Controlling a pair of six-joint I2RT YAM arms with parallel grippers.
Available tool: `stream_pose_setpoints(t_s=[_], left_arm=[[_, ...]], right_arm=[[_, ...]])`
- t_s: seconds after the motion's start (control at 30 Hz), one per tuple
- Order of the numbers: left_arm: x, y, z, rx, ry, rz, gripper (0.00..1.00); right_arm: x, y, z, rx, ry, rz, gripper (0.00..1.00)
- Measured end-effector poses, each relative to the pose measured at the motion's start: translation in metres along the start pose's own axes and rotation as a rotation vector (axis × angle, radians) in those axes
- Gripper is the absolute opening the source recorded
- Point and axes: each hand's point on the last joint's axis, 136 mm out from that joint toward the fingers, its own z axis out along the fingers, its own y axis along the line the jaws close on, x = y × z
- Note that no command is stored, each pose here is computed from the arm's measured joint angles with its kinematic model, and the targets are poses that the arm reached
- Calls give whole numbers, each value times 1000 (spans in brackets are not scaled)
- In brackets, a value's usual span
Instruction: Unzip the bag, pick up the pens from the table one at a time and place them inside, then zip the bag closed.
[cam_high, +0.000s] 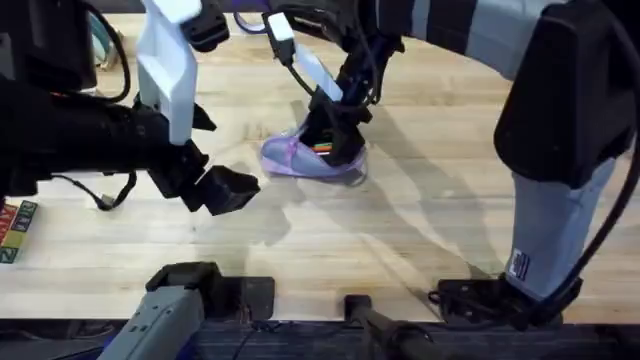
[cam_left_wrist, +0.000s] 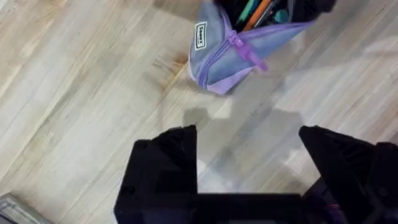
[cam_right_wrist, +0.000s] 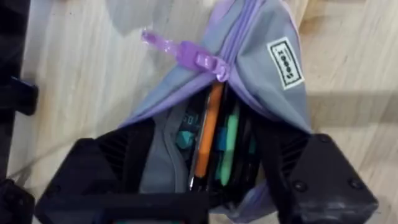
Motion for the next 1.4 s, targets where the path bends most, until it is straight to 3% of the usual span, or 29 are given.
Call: stream_pose_setpoints(t_s=[0.07, 0.43, 0.83, 1.4], left_arm=[[0, 0, 0, 0, 0, 0, 993], [0, 0, 0, 0, 0, 0, 993], [0, 0, 0, 0, 0, 0, 993], [0, 0, 0, -1, 0, 1, 993]], right_arm=[[0, -1, 0, 3, 0, -4, 987], [-5, 3, -11, 30, -6, -17, 995], [-49, 59, -98, 194, -94, -87, 996], [-60, 90, -143, 326, -134, 131, 996]])
